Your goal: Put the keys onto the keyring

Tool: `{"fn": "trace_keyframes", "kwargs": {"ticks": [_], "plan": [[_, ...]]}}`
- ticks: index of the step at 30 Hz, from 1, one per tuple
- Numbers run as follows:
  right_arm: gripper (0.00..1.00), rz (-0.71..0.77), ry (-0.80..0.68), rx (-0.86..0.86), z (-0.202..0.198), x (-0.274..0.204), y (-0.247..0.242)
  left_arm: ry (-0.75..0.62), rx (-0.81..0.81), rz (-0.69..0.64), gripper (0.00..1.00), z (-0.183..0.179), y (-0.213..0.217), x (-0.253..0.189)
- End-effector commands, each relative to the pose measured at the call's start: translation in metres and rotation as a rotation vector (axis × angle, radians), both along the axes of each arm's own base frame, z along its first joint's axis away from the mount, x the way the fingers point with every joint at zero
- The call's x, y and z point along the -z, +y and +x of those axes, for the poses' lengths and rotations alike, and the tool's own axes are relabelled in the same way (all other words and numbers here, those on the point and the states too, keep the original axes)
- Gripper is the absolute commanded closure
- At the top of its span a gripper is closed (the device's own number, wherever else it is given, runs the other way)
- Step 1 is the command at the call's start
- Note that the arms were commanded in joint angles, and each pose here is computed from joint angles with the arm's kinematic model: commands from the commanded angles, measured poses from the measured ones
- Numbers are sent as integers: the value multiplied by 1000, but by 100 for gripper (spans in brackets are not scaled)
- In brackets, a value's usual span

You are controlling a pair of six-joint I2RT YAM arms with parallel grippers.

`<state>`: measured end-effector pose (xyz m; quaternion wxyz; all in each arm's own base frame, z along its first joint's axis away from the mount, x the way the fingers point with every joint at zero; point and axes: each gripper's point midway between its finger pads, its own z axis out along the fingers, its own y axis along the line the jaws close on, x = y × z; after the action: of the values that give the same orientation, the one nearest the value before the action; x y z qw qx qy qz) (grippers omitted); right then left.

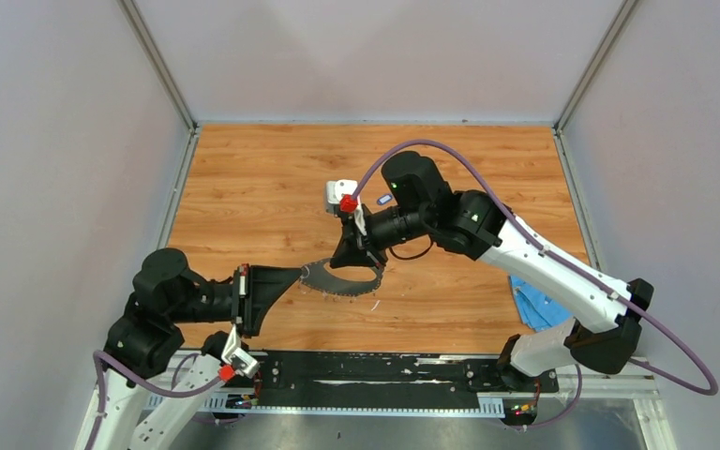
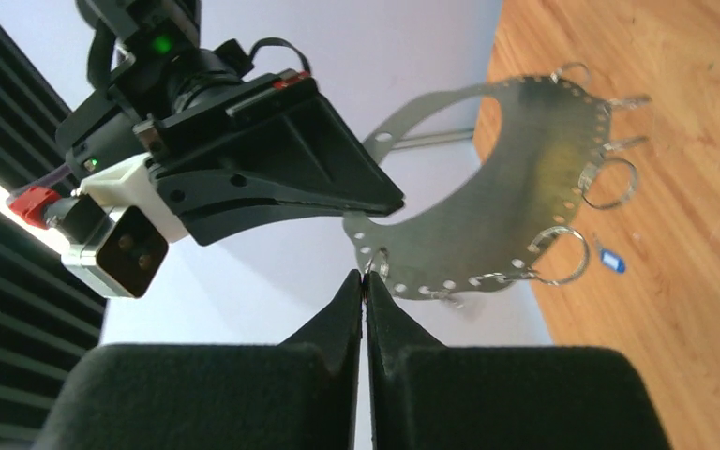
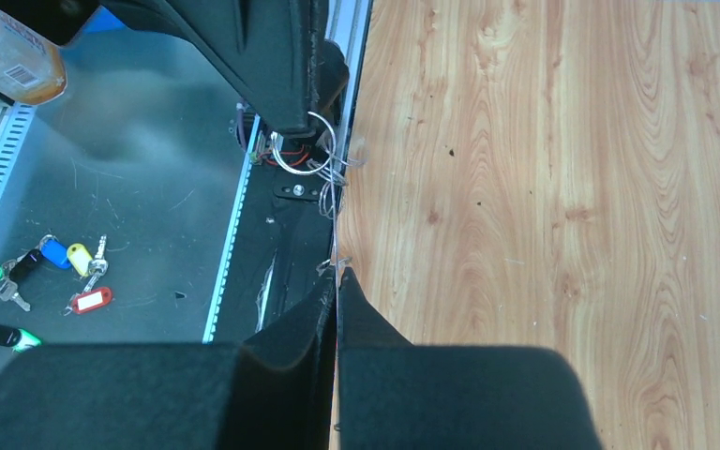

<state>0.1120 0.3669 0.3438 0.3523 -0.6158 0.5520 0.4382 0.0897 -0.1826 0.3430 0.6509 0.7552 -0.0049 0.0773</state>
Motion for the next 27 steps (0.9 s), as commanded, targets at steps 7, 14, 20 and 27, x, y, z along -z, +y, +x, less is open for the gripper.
{"fn": "trace_keyframes", "kwargs": {"ticks": [7,14,20,27], "plan": [[99,3,-13,-14,8,-9,5,666,-85,-28,100,7,-5,-23],[96,29,-15,-35,4,-15,4,789,-133,-14,100,15,-6,-10],[80,53,-38,29,14,-17,6,764,-151,-6,100,19,-4,-6],[53,99,-64,96,24,-27,4,637,-163,24,100,21,1,12]]}}
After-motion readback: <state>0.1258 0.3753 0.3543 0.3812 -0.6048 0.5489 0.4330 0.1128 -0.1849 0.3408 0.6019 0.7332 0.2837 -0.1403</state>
